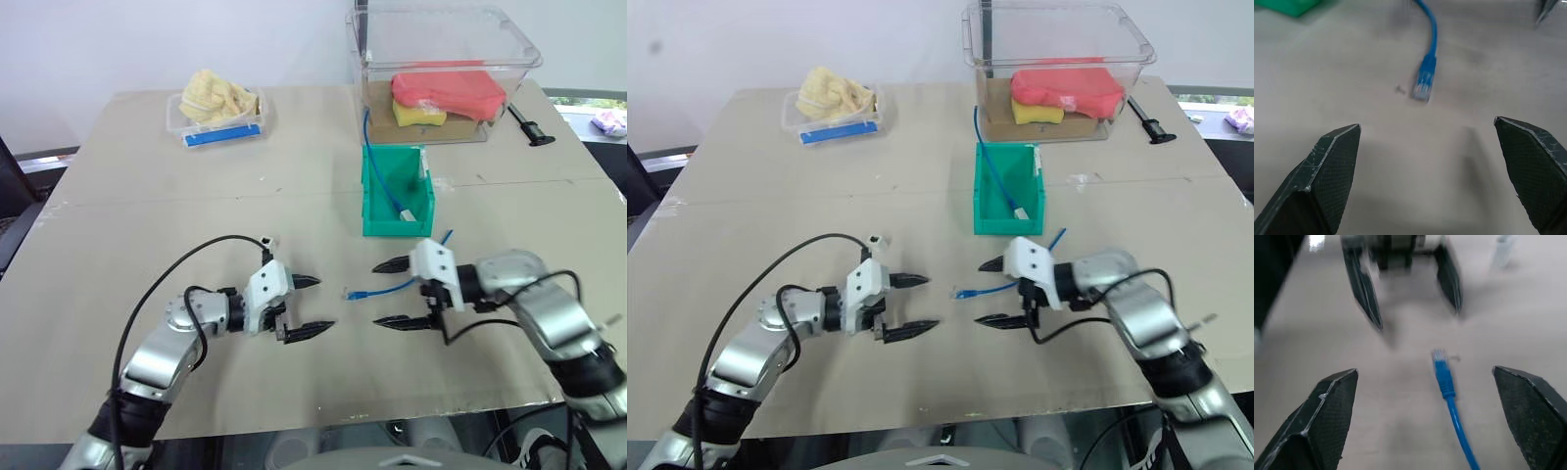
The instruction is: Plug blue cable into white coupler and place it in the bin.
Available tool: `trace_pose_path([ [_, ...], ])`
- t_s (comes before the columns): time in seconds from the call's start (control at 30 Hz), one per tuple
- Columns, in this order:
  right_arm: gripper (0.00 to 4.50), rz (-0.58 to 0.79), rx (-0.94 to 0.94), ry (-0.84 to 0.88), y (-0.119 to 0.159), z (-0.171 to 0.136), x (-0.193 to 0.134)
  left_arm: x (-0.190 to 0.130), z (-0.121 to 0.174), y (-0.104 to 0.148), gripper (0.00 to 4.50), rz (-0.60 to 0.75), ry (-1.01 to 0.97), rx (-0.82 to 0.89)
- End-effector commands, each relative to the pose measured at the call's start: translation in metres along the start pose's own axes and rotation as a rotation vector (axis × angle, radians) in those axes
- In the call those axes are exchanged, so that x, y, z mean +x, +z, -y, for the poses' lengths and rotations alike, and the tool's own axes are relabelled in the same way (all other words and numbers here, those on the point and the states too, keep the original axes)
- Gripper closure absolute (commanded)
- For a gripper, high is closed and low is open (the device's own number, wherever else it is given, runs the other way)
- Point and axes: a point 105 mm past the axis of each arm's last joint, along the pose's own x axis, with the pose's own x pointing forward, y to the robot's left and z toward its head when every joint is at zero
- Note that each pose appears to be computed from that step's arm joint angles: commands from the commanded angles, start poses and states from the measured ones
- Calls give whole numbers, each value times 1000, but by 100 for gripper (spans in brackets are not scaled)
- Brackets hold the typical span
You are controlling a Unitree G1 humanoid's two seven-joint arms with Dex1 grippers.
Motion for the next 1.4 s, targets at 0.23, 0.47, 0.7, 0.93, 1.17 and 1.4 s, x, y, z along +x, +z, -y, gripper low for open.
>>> trace_pose_path([
  [0.23,9,-2,19,-361,-5,-34,-53,19,-9,4,0,-13,-48,77],
  [0.47,2,-40,91,-472,-16,-52,-59,29,-10,2,168,-56,-103,125],
  [0.7,2,-49,127,-523,-22,-56,-57,34,-9,5,447,-52,-126,148],
  [0.93,2,63,258,-594,-15,-42,-44,29,-19,37,447,102,-49,211],
  [1.17,55,318,578,-644,0,-9,-19,18,-29,98,450,367,96,393],
  [1.4,240,581,679,-590,47,32,-9,14,-38,117,450,444,199,527],
])
